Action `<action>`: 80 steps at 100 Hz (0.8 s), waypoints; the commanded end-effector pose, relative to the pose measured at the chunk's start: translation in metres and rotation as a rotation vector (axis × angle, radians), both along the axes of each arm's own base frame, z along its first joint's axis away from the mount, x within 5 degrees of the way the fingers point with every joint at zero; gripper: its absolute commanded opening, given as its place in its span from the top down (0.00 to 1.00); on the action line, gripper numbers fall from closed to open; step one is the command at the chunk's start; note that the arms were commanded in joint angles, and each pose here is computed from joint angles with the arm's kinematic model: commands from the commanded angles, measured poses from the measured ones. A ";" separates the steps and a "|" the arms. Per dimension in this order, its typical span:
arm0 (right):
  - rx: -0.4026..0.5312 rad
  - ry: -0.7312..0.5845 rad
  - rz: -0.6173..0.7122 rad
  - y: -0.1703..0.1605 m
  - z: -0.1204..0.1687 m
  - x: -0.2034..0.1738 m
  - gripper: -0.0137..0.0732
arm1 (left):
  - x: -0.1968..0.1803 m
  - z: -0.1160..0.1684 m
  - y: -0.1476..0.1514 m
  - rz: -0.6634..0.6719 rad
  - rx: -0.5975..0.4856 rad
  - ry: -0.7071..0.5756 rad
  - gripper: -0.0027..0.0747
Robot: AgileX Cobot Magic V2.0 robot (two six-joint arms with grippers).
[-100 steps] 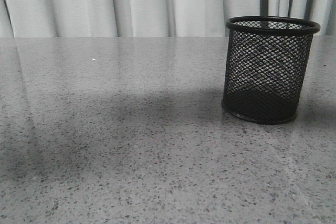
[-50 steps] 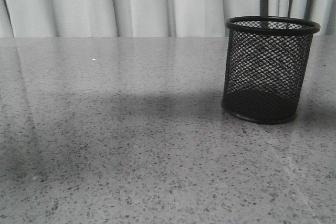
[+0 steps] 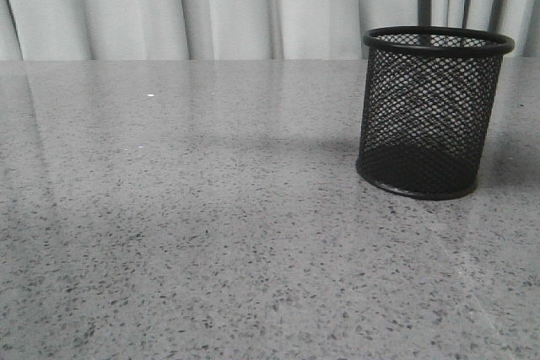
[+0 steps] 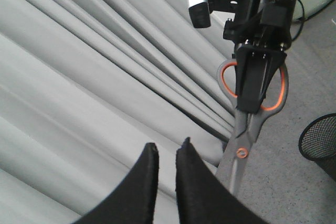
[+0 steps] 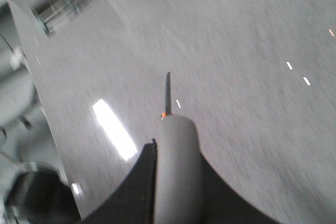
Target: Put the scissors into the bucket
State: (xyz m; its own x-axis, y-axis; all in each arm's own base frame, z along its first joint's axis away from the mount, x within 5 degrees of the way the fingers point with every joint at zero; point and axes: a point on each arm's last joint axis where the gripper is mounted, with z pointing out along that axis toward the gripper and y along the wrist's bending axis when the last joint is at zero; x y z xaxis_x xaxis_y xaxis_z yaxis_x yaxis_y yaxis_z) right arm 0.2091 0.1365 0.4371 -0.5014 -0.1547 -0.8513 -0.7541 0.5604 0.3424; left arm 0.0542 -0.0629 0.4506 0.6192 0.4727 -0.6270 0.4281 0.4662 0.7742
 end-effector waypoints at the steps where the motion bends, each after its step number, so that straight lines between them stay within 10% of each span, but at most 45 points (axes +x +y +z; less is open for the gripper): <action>1: -0.155 0.013 -0.076 -0.019 0.024 -0.016 0.91 | -0.010 0.013 0.008 -0.013 -0.076 -0.035 0.99; 13: -0.347 0.085 -0.182 -0.041 0.038 -0.030 0.91 | -0.013 0.013 0.010 -0.015 -0.074 -0.035 0.99; 52: -0.323 0.060 -0.404 -0.081 0.033 -0.103 0.91 | -0.008 -0.001 0.005 -0.022 -0.026 0.012 0.99; 80: -0.407 0.175 -0.396 -0.075 0.002 -0.080 0.91 | -0.008 -0.003 0.005 -0.022 -0.026 0.015 0.99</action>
State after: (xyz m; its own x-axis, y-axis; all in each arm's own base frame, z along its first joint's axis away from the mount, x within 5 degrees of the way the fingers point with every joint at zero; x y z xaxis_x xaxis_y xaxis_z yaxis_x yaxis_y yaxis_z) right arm 0.1209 0.0594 0.4414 -0.6828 -0.2109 -0.6996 -0.4203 0.8965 0.1400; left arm 0.0471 -0.0591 0.4352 0.5985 0.4972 -0.6282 0.4748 0.4114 0.7780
